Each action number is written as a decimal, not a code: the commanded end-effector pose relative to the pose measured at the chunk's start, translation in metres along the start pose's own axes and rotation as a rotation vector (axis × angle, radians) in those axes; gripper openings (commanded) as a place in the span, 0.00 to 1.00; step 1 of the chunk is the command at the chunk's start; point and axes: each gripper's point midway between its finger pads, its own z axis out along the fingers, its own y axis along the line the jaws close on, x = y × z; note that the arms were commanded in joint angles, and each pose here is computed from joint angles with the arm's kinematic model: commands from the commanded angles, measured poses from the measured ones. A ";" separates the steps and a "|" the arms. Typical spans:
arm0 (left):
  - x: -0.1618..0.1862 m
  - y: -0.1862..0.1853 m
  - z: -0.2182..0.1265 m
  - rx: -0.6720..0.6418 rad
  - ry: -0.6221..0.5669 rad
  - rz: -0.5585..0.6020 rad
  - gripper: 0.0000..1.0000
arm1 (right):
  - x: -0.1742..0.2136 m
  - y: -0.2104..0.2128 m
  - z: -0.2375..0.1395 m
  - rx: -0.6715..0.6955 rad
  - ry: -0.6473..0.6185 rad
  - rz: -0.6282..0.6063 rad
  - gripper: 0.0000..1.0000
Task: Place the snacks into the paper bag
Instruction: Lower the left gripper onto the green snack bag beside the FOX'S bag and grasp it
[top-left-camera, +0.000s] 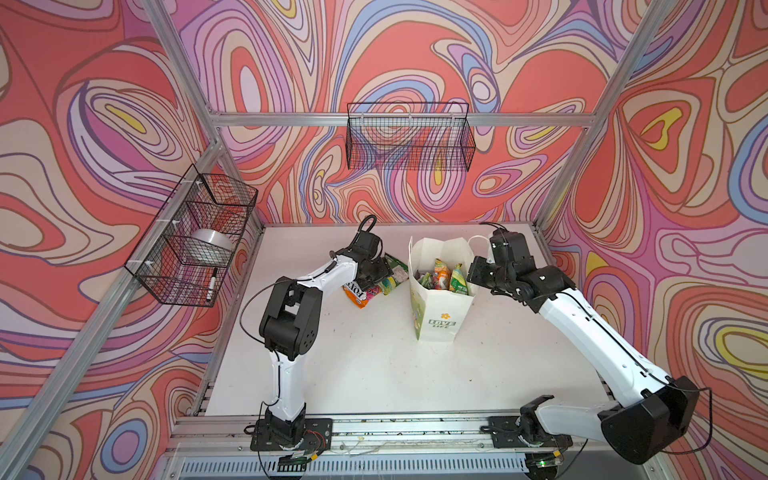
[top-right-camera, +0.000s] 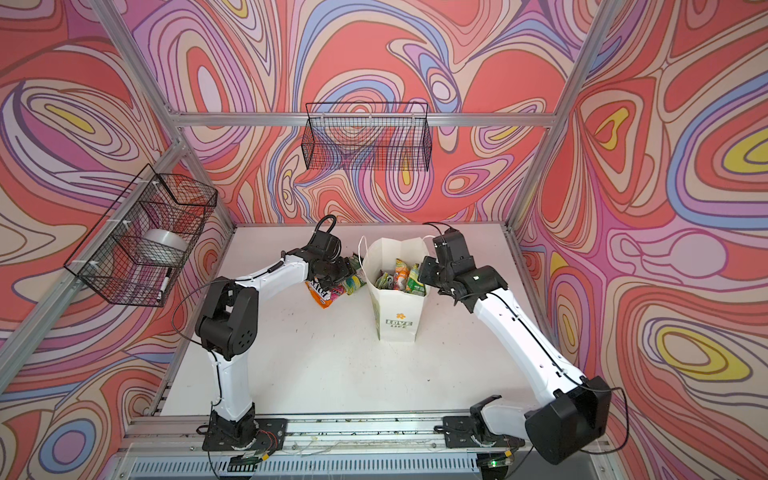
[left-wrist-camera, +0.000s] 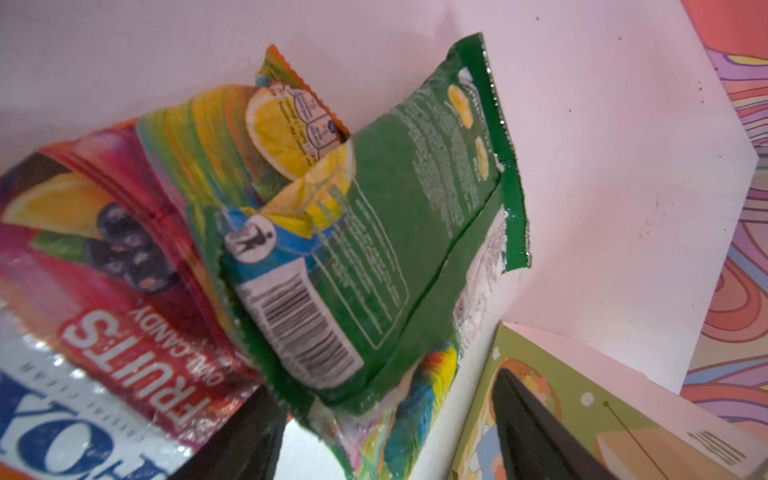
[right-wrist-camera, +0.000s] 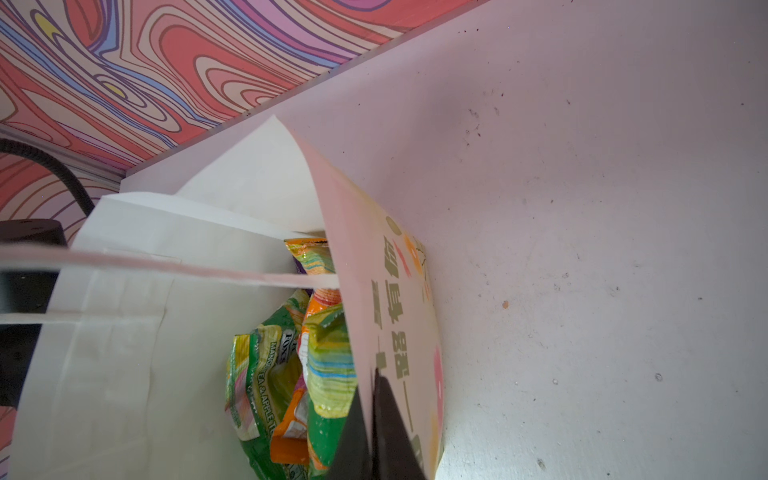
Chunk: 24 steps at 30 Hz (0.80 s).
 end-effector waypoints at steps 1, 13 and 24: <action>-0.001 0.003 0.006 -0.043 0.006 -0.010 0.75 | 0.006 0.003 -0.001 -0.021 0.012 -0.015 0.00; -0.004 0.003 0.013 -0.058 0.009 0.004 0.27 | 0.005 0.003 -0.007 -0.027 0.003 -0.014 0.00; -0.014 -0.030 -0.046 0.082 -0.064 0.077 0.14 | 0.002 0.005 -0.009 -0.032 -0.003 -0.019 0.00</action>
